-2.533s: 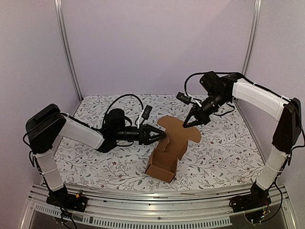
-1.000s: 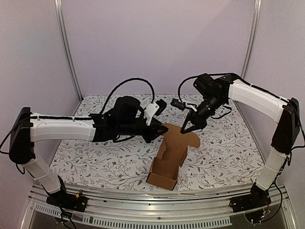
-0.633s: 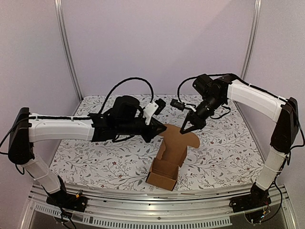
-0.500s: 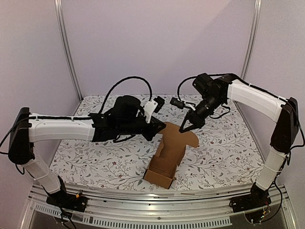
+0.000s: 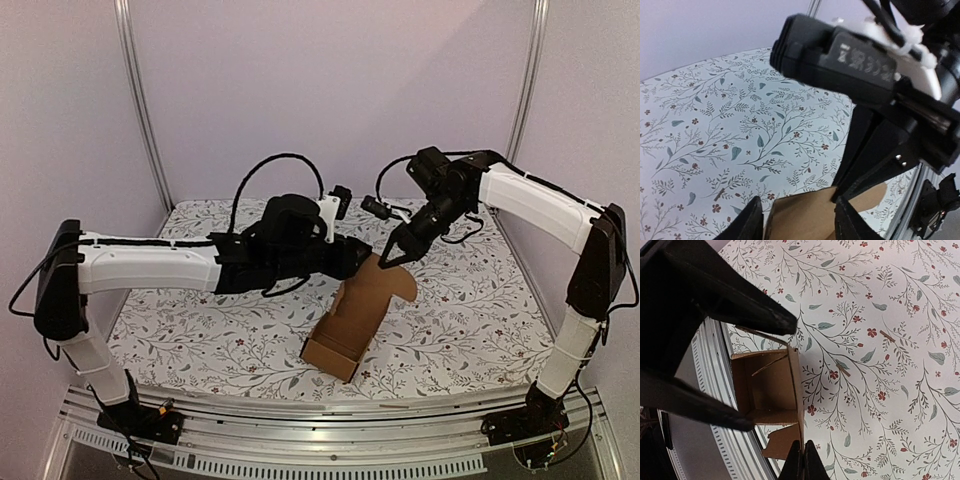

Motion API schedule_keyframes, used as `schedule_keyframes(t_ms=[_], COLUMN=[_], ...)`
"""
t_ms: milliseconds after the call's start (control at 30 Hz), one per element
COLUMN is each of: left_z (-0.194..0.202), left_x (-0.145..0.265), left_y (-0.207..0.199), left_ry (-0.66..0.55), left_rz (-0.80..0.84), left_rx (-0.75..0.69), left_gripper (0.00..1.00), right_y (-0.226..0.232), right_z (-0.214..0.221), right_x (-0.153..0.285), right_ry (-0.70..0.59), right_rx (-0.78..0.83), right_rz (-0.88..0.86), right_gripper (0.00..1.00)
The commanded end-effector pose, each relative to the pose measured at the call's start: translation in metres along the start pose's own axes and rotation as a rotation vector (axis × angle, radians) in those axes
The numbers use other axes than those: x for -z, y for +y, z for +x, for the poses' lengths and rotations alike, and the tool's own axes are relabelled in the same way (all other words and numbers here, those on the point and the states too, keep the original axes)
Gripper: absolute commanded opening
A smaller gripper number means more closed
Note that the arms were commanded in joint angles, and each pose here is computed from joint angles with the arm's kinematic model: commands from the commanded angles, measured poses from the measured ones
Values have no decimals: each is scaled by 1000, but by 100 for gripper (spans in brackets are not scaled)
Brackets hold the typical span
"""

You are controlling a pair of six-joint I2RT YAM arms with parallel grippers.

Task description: Fold the paper box

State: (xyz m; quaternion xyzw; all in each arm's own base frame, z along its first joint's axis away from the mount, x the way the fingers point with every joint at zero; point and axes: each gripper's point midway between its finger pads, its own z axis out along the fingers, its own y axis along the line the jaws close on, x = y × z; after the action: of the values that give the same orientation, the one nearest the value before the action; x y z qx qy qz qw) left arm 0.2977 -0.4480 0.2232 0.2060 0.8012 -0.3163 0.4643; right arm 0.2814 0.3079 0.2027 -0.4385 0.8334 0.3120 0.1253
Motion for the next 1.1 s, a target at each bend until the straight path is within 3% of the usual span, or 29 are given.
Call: schedule_keyframes(t_ms=[0,133,200,333,400,600,1067], left_z=[-44,-46,-47,-31,-23,-1,8], left_x=[68,119,133,134,127,101,90], left_y=[-33,0,26,61,63,46,-2], left_ry=[-68,-75,-90,-56,-20,94,56], left_rz=[124,91,69,119,171,327,575], left_rx=[-162,-272,-250,-243,-257,-254,-209], left_gripper=[61,97,99,99,91,78,65], right_y=[7,24,30,46,55,60,66], right_z=[4,18,20,15,14,5,-1], right_x=[12,16,18,28,33,33,22], right_ry=[-30,-18,-21,-45,-39,-57,-38], right_rx=[71,211,259,335,371,404,398], right_rz=[-69,-144,-174,-225,-245,-247,-236], right_gripper=[0,0,0,0,0,0,0])
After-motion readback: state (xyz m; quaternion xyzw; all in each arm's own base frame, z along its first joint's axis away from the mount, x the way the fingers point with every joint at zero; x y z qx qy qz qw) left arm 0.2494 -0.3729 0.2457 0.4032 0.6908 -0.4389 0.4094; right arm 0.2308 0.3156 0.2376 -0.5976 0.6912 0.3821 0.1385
